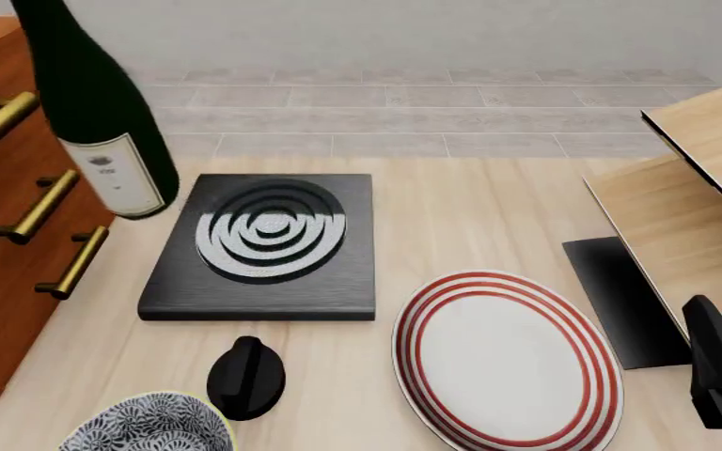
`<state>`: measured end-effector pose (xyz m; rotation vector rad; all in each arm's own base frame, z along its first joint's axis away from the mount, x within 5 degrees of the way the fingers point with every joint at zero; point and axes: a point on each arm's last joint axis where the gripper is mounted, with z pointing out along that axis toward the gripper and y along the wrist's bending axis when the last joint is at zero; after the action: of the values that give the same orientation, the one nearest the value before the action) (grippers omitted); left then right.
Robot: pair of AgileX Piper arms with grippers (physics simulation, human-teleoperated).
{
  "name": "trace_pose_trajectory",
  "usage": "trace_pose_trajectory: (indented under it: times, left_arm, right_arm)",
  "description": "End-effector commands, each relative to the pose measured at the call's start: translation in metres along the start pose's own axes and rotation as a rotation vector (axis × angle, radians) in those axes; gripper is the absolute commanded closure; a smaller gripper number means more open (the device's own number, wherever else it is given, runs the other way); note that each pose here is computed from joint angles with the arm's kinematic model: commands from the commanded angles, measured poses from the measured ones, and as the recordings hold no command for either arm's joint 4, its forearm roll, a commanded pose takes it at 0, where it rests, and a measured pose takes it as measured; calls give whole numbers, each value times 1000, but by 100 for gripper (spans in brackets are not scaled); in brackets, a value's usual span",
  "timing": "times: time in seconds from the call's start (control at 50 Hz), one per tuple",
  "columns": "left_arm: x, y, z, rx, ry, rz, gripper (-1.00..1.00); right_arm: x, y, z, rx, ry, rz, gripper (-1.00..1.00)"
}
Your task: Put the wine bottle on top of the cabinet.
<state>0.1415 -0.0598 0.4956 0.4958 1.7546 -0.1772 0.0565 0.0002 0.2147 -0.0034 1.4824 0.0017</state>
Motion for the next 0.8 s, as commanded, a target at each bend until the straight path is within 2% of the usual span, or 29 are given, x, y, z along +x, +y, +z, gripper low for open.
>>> trace_pose_trajectory:
  times: [0.02,0.44,0.8]
  left_arm:
    - [-4,9,-5,-53,-2,2,100]
    - [-22,23,-14,-133,-3,-13,100]
    - [-43,40,-32,-244,-28,-47,100]
  right_arm:
    - [0,0,0,0,0,0,-100]
    - [0,0,0,0,0,0,-100]
    - [0,0,0,0,0,0,-100]
